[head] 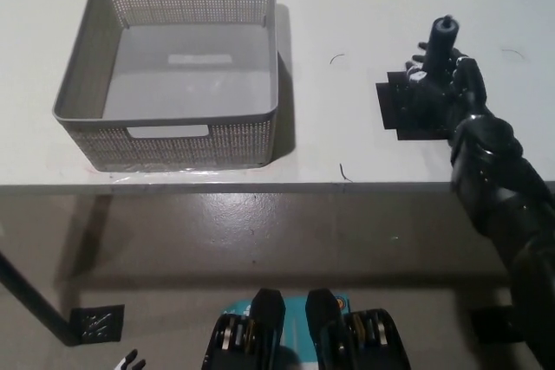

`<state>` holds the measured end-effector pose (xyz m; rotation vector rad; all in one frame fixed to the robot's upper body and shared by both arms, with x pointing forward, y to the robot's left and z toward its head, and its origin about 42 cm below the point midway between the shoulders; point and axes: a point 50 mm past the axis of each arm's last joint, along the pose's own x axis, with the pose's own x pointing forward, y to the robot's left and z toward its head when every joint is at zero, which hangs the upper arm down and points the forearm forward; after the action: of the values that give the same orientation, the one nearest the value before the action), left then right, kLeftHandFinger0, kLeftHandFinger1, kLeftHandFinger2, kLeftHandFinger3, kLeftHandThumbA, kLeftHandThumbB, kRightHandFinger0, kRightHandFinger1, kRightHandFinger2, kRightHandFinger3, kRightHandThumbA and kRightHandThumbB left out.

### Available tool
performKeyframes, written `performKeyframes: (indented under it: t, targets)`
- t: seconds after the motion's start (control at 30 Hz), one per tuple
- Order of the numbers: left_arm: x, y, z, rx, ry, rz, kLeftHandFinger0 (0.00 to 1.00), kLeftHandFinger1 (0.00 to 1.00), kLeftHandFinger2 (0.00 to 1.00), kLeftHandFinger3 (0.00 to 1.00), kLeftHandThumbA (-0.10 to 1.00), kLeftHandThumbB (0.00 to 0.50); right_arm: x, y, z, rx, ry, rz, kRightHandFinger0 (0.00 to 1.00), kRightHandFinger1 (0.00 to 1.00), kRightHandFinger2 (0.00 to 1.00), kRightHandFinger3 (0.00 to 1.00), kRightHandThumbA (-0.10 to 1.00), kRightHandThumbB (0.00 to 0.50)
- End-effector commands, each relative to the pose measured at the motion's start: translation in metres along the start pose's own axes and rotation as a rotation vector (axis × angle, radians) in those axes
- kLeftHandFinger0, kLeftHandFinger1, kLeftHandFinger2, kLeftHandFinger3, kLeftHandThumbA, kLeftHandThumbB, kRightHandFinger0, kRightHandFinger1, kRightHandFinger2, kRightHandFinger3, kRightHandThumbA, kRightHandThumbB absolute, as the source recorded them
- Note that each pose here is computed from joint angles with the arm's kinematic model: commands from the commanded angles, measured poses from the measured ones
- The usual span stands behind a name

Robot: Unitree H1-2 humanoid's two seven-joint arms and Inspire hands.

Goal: Use the right hand to pick up a electric screw driver and put it into a container on the left side

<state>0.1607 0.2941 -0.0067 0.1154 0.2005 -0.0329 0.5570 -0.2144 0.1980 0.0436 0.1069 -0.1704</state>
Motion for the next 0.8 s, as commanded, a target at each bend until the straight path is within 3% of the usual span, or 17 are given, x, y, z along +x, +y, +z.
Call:
performKeyframes:
  t: [0.0, 0.13, 0.33, 0.47, 0.6, 0.77]
  targets:
    - [-0.002, 0.003, 0.009, -0.016, -0.078, -0.010, 1.00, 1.00, 1.00, 1.00, 0.88, 0.320, 0.008, 0.030, 0.067, 0.015, -0.172, -0.134, 0.00, 0.07, 0.54, 0.52, -0.10, 0.186]
    - [-0.015, 0.002, 0.003, -0.011, -0.046, -0.014, 1.00, 1.00, 1.00, 1.00, 0.91, 0.344, 0.004, 0.031, 0.048, 0.048, -0.145, -0.138, 0.00, 0.09, 0.56, 0.54, -0.10, 0.169]
    - [-0.026, 0.001, -0.003, -0.020, -0.013, -0.012, 1.00, 1.00, 1.00, 1.00, 0.89, 0.309, 0.000, 0.039, 0.040, 0.046, -0.143, -0.140, 0.00, 0.23, 0.61, 0.59, -0.10, 0.163]
    - [-0.036, 0.000, -0.012, -0.021, -0.003, -0.010, 1.00, 1.00, 1.00, 1.00, 0.88, 0.303, -0.005, 0.045, 0.030, 0.026, -0.147, -0.144, 0.00, 0.23, 0.61, 0.60, -0.10, 0.158]
    - [-0.042, 0.001, -0.015, -0.023, 0.008, -0.010, 1.00, 1.00, 1.00, 1.00, 0.90, 0.328, -0.010, 0.053, 0.025, 0.035, -0.155, -0.146, 0.00, 0.23, 0.61, 0.60, -0.10, 0.149]
    - [-0.043, 0.002, -0.017, -0.019, 0.014, -0.003, 1.00, 1.00, 1.00, 1.00, 0.88, 0.288, -0.012, 0.071, 0.046, 0.015, -0.263, -0.117, 0.00, 0.23, 0.62, 0.60, -0.10, 0.143]
